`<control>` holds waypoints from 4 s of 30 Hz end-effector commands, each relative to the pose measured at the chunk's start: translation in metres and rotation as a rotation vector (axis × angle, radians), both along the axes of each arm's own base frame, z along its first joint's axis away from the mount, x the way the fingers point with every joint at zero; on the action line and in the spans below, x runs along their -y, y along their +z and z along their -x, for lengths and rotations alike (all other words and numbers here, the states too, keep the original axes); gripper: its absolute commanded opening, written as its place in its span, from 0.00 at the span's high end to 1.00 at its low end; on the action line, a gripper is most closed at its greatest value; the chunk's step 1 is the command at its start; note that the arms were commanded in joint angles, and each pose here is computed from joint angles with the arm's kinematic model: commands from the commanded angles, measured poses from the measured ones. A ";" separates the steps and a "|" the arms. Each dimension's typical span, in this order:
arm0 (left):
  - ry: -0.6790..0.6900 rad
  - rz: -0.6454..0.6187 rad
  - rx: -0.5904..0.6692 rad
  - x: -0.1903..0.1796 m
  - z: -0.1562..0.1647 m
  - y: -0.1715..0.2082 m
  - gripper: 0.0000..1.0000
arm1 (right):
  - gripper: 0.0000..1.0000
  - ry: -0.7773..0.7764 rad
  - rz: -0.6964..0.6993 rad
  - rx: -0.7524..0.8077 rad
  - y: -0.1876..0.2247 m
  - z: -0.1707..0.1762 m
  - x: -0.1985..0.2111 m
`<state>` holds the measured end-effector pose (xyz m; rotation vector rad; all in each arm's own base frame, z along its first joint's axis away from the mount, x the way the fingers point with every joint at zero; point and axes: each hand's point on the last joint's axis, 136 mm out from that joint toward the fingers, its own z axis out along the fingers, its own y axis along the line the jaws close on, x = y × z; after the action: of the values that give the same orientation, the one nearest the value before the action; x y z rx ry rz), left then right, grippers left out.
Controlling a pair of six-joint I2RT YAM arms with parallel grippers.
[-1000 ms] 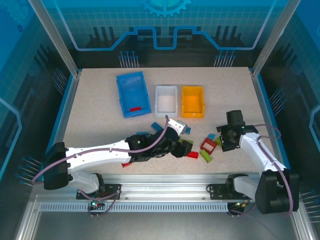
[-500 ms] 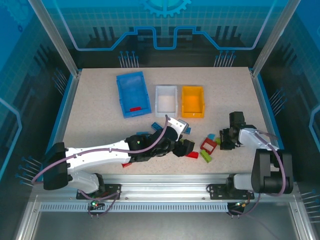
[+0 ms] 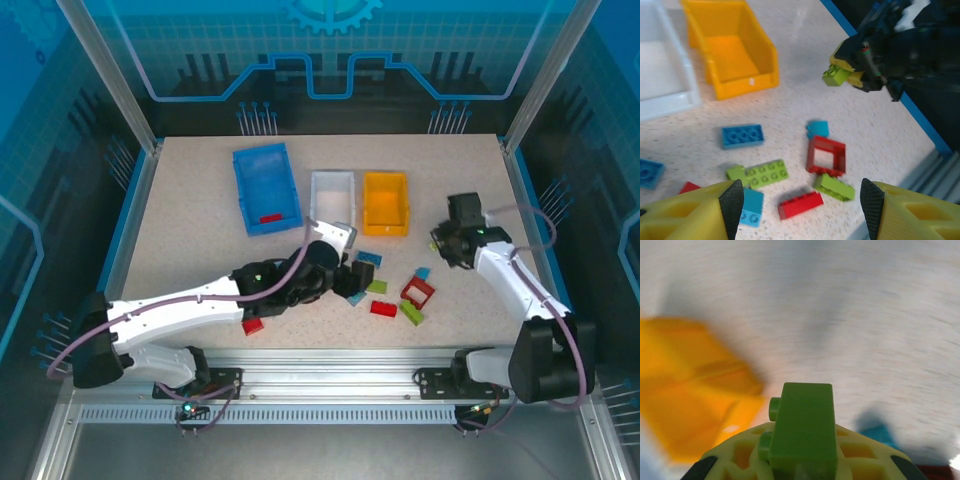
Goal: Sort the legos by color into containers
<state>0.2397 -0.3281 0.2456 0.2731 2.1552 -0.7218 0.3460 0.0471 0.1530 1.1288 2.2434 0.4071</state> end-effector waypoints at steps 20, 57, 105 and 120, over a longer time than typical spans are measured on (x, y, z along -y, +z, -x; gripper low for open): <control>0.257 -0.015 -0.111 -0.075 -0.010 -0.010 0.33 | 0.81 0.564 0.327 -0.277 -0.077 -0.100 -0.094; -0.377 -0.347 -0.261 0.127 -0.016 -0.129 0.57 | 0.55 0.484 0.312 0.412 0.148 0.125 -0.012; 0.544 -0.666 -0.196 -0.220 -0.187 -0.040 1.00 | 0.61 1.051 0.313 0.516 0.139 0.106 -0.179; 0.644 -0.853 -0.301 -0.272 -0.283 -0.108 1.00 | 0.61 1.118 0.302 0.451 0.112 0.091 -0.243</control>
<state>0.5102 -0.0661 0.1269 -0.1148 2.5439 0.5238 0.2516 0.2817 0.2478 -0.4517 2.2445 0.6021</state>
